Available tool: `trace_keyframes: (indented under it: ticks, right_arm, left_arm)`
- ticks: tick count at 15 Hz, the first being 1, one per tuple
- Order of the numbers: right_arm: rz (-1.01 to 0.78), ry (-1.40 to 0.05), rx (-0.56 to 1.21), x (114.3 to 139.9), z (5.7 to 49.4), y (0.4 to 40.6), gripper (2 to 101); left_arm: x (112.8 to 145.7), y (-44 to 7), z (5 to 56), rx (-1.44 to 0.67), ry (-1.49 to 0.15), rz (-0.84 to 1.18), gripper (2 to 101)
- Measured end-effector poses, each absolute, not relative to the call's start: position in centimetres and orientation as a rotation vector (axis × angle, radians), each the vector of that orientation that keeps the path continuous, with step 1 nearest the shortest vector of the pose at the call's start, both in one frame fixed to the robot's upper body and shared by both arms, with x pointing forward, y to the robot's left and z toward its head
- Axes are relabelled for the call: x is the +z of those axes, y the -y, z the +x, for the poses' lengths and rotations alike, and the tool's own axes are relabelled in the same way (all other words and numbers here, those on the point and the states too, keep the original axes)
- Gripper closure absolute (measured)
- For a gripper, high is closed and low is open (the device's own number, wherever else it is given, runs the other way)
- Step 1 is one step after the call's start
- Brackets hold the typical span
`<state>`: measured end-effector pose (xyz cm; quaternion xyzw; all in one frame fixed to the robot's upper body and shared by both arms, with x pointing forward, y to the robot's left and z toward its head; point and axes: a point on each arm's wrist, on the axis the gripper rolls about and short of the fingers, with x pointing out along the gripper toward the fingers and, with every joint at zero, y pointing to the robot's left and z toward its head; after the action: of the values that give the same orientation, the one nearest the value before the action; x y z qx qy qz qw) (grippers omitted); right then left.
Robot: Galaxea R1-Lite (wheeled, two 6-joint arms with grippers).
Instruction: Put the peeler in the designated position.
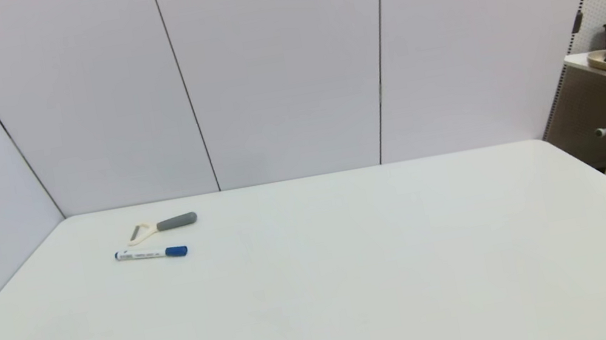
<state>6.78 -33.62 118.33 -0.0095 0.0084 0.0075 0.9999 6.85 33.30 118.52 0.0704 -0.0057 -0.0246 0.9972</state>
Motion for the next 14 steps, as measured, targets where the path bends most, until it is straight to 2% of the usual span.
trace_keyframes:
  ticks: [4, 14]
  right_arm:
    - [-0.019, -0.017, 0.015, 118.33, 6.78, 33.62, 4.3]
    - [-0.023, -0.016, 0.017, 118.34, 6.78, 33.61, 4.3]
  left_arm:
    - [118.31, -33.31, 6.88, -0.042, 0.007, 0.072, 5.5]
    - [118.24, -33.31, 6.89, -0.043, 0.005, 0.066, 5.4]
